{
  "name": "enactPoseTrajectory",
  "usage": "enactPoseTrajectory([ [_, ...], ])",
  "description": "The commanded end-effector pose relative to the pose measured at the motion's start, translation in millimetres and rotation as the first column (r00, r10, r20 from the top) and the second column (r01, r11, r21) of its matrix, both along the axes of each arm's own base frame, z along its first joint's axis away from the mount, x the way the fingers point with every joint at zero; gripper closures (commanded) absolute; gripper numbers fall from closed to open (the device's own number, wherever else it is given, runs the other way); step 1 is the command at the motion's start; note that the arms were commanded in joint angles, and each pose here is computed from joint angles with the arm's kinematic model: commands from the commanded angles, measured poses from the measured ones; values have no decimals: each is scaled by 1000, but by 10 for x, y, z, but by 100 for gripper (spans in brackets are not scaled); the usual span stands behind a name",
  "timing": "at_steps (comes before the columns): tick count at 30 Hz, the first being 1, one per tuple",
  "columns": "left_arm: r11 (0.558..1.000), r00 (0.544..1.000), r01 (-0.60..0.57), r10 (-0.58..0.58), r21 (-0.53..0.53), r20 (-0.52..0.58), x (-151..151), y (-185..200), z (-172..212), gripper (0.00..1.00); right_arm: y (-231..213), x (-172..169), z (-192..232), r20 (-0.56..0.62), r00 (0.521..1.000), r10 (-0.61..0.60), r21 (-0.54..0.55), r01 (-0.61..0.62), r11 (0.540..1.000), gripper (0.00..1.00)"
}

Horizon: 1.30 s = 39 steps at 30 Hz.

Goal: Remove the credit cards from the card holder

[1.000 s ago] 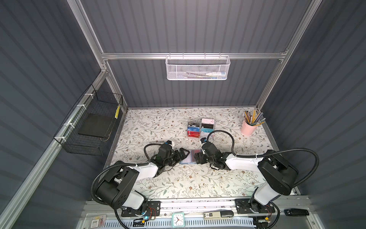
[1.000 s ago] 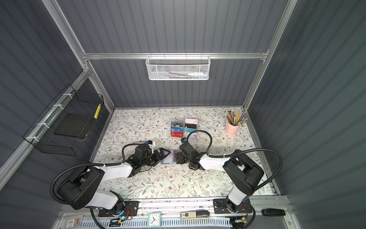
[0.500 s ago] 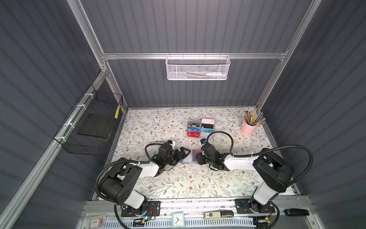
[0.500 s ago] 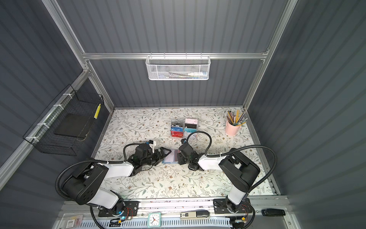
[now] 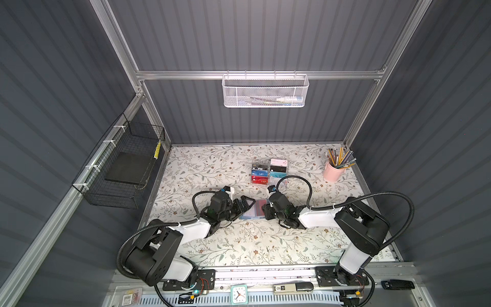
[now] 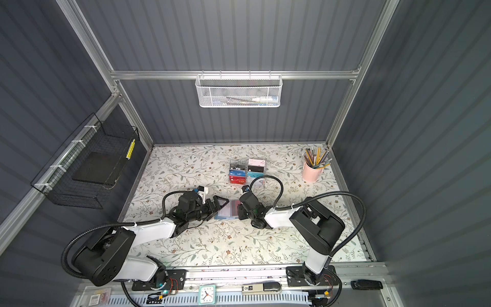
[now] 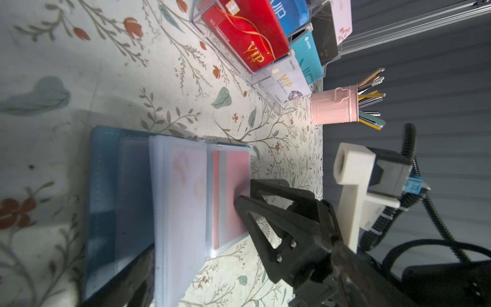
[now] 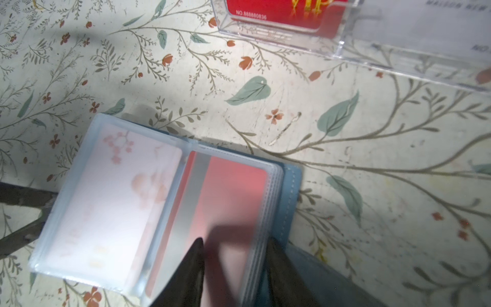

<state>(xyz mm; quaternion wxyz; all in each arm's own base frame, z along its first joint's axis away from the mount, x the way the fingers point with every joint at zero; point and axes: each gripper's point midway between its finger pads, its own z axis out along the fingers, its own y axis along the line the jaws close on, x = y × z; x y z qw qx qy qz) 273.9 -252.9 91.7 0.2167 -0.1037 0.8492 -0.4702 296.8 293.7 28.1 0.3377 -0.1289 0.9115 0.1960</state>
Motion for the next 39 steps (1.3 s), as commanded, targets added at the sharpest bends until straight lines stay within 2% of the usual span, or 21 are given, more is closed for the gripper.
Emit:
enactPoseTrajectory([
  [1, 1000, 1000, 8, -8, 18, 22, 25, -2, 94, 0, -60, -159, -255, -80, 997, 13, -34, -15, 999, 61],
  [7, 998, 999, -15, 12, 67, 35, 23, 84, 107, 0, -59, -167, -264, -82, 997, 13, -28, -15, 999, 61],
  [18, 996, 998, -24, 19, 90, 59, 41, 118, 216, 0, -46, -175, -286, -84, 996, 15, -15, -16, 1000, 65],
  [30, 990, 1000, -18, 16, 137, 18, 93, 99, -41, 0, -74, -193, -293, -81, 997, 17, -15, -18, 1000, 66],
  [39, 993, 1000, -4, 2, 119, 11, 133, 27, -85, 0, -79, -195, -316, -82, 997, 14, -15, -16, 1000, 66],
])
